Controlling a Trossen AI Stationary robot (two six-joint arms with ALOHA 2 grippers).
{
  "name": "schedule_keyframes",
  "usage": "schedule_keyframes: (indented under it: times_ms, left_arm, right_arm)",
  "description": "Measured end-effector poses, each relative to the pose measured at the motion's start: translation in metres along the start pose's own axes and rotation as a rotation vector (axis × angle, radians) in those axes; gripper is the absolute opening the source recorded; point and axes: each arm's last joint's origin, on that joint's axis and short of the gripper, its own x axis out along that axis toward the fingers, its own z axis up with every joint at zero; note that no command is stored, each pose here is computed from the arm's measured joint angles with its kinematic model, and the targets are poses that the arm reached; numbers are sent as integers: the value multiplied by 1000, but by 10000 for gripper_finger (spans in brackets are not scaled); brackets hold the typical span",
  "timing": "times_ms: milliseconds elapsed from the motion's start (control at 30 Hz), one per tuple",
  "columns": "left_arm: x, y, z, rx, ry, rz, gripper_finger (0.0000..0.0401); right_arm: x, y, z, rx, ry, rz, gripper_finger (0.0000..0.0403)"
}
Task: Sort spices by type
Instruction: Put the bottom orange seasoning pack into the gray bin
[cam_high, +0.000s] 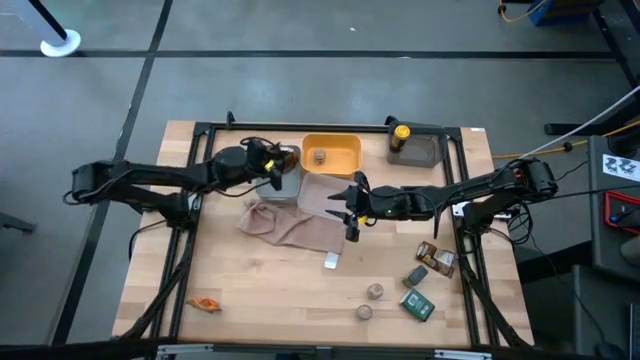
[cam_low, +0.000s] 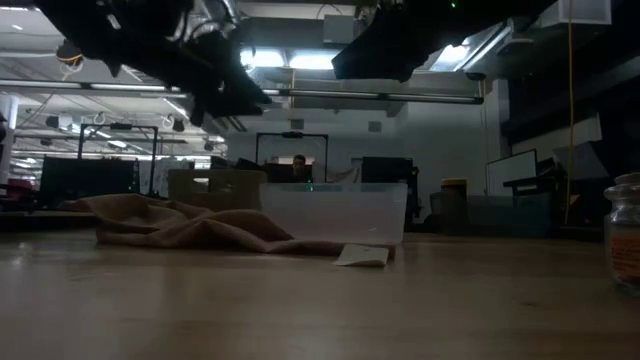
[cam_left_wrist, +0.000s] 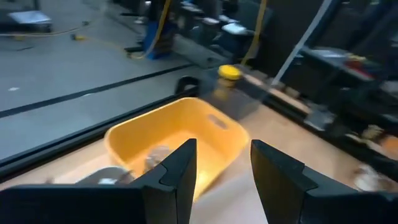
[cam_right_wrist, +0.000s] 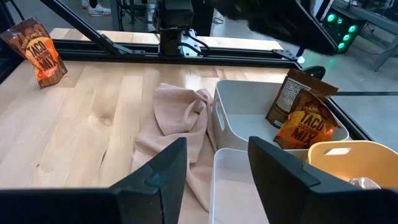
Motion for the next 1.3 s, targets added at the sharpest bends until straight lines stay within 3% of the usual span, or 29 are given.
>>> schedule_keyframes:
  times_ms: [400, 733, 900, 1133, 1300]
  left_arm:
    - [-61, -28, -8, 168, 183, -199, 136]
    - [-102, -61, -29, 187, 369, -534, 136]
    - [-119, -75, -37, 146, 442, -663, 136]
    - [-141, -87, -45, -14, 586, -759, 136]
    - [-157, -94, -50, -169, 722, -798, 136]
  right_arm:
    - [0, 0, 0, 3, 0, 0, 172]
    - [0, 0, -2, -1, 18, 1, 172]
    - [0, 0, -3, -5, 33, 1, 172]
    - [0, 0, -5, -9, 52, 11, 172]
    - [0, 2, -5, 93, 53, 73, 172]
